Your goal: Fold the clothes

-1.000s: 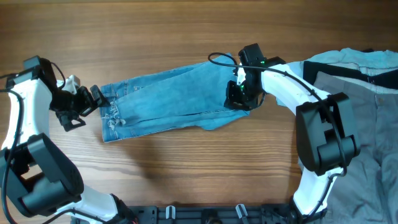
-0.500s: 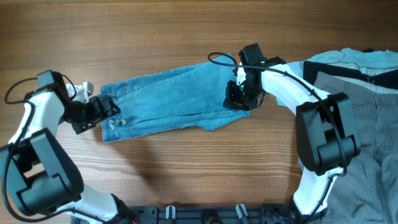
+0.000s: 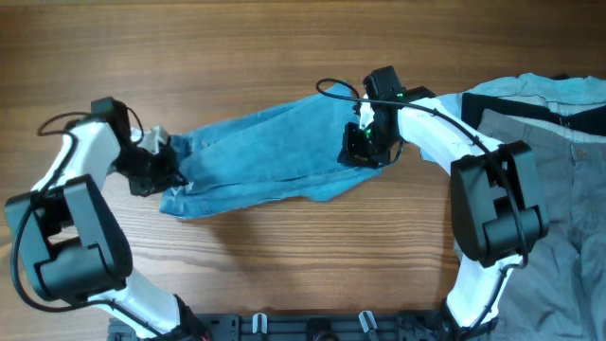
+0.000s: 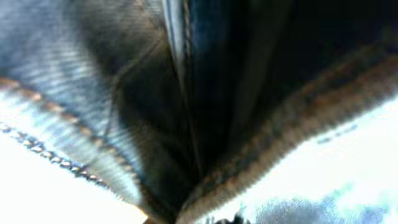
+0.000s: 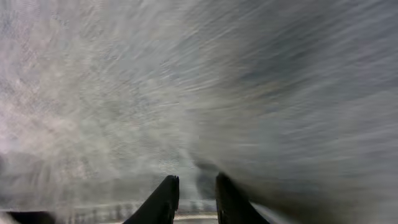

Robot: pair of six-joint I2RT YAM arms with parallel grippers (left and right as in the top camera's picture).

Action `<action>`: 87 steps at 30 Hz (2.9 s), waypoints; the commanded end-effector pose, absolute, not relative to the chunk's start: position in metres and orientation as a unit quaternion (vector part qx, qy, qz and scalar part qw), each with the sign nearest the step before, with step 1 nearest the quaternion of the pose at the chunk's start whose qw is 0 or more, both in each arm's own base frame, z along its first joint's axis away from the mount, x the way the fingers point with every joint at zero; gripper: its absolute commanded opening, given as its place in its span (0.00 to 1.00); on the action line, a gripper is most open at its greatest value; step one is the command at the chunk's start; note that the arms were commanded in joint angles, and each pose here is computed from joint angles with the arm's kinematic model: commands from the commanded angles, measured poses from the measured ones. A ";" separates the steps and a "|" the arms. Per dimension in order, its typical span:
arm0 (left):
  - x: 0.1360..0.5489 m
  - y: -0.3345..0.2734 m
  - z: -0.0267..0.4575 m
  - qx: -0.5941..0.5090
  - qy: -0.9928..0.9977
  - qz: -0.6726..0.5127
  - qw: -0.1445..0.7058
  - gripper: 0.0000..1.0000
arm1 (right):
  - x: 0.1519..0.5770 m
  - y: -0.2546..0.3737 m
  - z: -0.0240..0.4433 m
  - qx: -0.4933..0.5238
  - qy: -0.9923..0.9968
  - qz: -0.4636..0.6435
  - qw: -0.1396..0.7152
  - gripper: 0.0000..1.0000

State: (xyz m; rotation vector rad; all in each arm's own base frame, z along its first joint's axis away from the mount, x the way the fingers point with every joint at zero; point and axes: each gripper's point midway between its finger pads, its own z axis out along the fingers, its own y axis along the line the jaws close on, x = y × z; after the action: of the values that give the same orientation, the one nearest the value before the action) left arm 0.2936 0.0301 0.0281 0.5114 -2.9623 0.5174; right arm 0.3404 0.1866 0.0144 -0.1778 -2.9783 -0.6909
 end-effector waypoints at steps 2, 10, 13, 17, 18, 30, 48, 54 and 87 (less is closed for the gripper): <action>0.334 0.055 0.126 0.175 -0.977 0.113 -0.040 0.04 | 0.329 0.186 0.007 -0.063 -0.970 -0.226 0.067 0.24; 0.324 0.000 0.146 0.067 -0.996 0.051 -0.017 0.04 | 0.337 0.268 0.088 0.077 -0.881 -0.467 0.014 0.04; 0.322 -0.009 0.146 0.049 -0.998 0.042 -0.014 0.04 | 0.327 0.301 0.087 0.083 -0.884 -0.460 0.018 0.04; 0.314 -0.010 0.147 0.049 -0.998 0.042 0.000 0.04 | 0.273 0.352 0.034 0.091 -0.931 -0.350 0.055 0.04; 0.310 -0.011 0.148 0.049 -0.998 0.042 0.006 0.04 | 0.263 0.360 0.022 0.083 -0.939 -0.329 0.061 0.04; 0.300 -0.046 0.205 0.018 -0.996 0.055 -0.073 0.04 | 0.250 0.381 0.051 0.102 -0.918 -0.376 0.068 0.04; 0.309 -0.055 0.232 0.009 -0.993 0.028 -0.115 0.04 | 0.291 0.206 -0.015 -0.093 -0.969 -0.194 0.120 0.09; 0.312 -0.101 0.210 0.001 -0.995 0.046 -0.085 0.04 | 0.291 0.212 -0.021 -0.102 -0.964 -0.208 0.130 0.09; 0.327 -0.099 0.171 0.039 -0.997 0.036 -0.062 0.17 | 0.320 0.224 0.197 0.128 -0.915 -0.340 -0.174 0.18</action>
State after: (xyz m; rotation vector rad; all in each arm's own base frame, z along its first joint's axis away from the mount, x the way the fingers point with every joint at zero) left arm 0.3209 -0.1046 0.1646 0.1570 -3.2233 0.1344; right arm 0.3333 0.2006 0.2029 0.3214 -3.3228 -1.1618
